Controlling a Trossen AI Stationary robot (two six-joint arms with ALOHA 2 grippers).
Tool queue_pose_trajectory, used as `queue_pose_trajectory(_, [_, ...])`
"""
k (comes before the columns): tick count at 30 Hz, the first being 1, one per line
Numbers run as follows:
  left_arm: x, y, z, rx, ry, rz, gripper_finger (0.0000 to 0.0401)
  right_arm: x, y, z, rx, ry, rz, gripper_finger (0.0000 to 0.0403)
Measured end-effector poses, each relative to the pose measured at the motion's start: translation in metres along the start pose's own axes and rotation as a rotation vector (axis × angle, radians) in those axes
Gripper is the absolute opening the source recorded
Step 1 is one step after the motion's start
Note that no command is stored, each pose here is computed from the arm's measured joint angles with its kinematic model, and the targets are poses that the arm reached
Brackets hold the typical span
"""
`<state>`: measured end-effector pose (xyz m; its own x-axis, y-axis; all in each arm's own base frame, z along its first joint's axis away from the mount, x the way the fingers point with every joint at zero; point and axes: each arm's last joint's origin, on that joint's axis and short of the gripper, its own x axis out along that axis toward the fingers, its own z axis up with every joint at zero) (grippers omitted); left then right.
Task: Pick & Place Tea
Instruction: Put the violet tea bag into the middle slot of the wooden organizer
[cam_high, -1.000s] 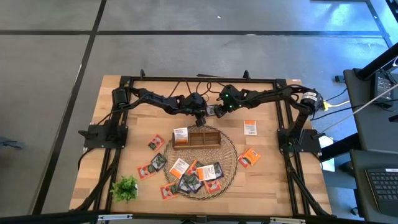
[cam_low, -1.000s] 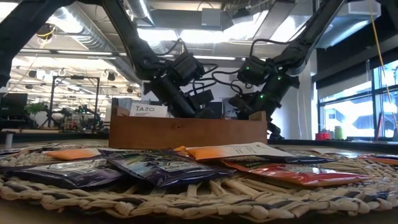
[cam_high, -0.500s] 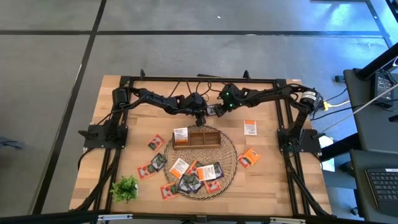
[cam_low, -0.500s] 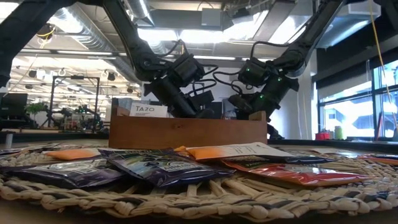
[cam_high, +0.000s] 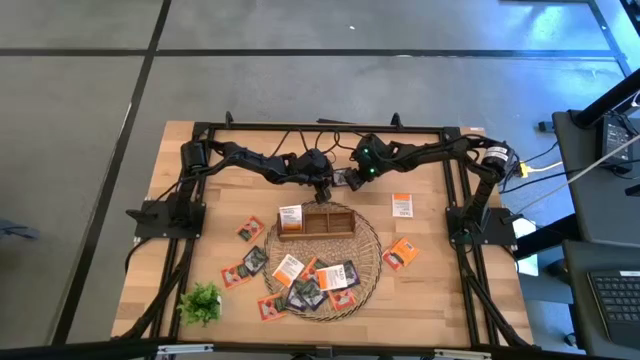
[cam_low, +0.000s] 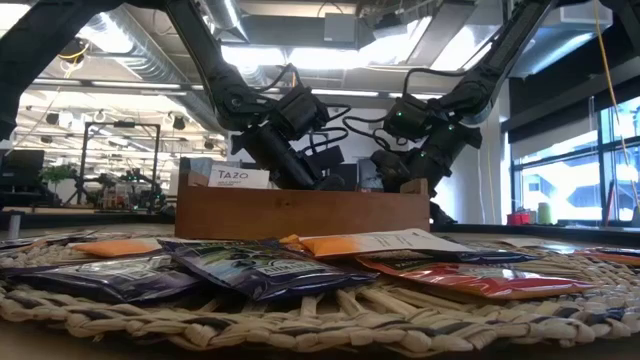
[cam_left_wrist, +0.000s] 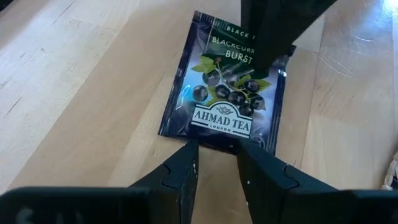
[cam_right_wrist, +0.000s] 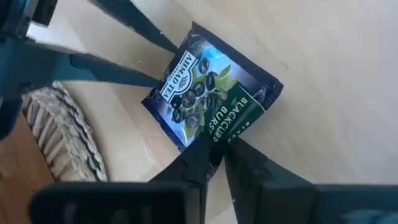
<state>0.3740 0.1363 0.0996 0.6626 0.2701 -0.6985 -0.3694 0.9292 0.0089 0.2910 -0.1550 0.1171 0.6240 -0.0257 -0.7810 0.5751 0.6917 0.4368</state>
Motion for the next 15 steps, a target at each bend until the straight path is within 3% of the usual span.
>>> queue_pose_trajectory(6, [-0.01, 0.001, 0.004, 0.035, 0.018, 0.007, 0.0107, -0.001, -0.002, 0.001, -0.098, -0.005, -0.004, 0.001])
queue_pose_trajectory(15, [-0.071, 0.01, 0.037, 0.068, -0.028, 0.034, 0.0108, -0.025, 0.011, 0.015, -0.276, -0.018, -0.007, 0.0009])
